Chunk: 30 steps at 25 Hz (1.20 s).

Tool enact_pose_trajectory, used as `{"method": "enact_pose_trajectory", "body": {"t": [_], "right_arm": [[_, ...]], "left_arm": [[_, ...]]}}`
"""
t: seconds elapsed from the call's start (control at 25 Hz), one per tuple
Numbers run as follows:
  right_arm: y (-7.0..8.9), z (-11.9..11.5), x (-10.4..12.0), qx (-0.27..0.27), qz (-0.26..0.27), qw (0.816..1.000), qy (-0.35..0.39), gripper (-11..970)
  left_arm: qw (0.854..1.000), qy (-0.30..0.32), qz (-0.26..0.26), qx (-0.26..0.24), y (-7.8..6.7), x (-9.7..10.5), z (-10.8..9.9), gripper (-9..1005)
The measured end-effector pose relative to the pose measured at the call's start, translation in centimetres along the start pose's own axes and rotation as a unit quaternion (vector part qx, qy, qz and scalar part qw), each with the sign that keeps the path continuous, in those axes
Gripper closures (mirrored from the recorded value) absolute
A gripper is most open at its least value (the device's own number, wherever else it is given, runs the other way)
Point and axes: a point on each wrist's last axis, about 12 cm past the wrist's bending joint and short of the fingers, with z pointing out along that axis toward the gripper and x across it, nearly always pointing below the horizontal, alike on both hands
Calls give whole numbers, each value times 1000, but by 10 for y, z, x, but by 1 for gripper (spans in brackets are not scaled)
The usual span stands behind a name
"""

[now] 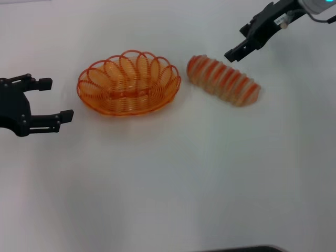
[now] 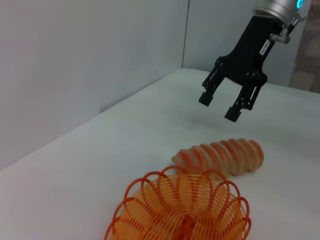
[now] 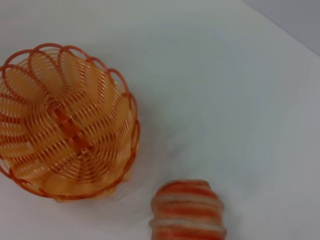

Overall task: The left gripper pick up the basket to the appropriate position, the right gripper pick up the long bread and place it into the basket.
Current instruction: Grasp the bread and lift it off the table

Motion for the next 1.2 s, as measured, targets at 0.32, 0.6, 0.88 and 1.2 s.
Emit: {"method": "enact_pose_trajectory", "body": {"t": [0.32, 0.6, 0.88, 1.2], "right_arm": [[7, 20, 0, -7, 0, 1000, 11, 80], [13, 30, -1, -9, -5, 1000, 17, 80], [18, 41, 1, -8, -8, 999, 43, 80], [21, 45, 0, -10, -10, 999, 48, 80]], "left_arm": [[1000, 0, 2, 1, 1, -1, 0, 106], [1000, 11, 5, 3, 2, -1, 2, 106], [1000, 14, 1, 5, 2, 1, 5, 106], [1000, 14, 1, 4, 2, 1, 4, 106]]}}
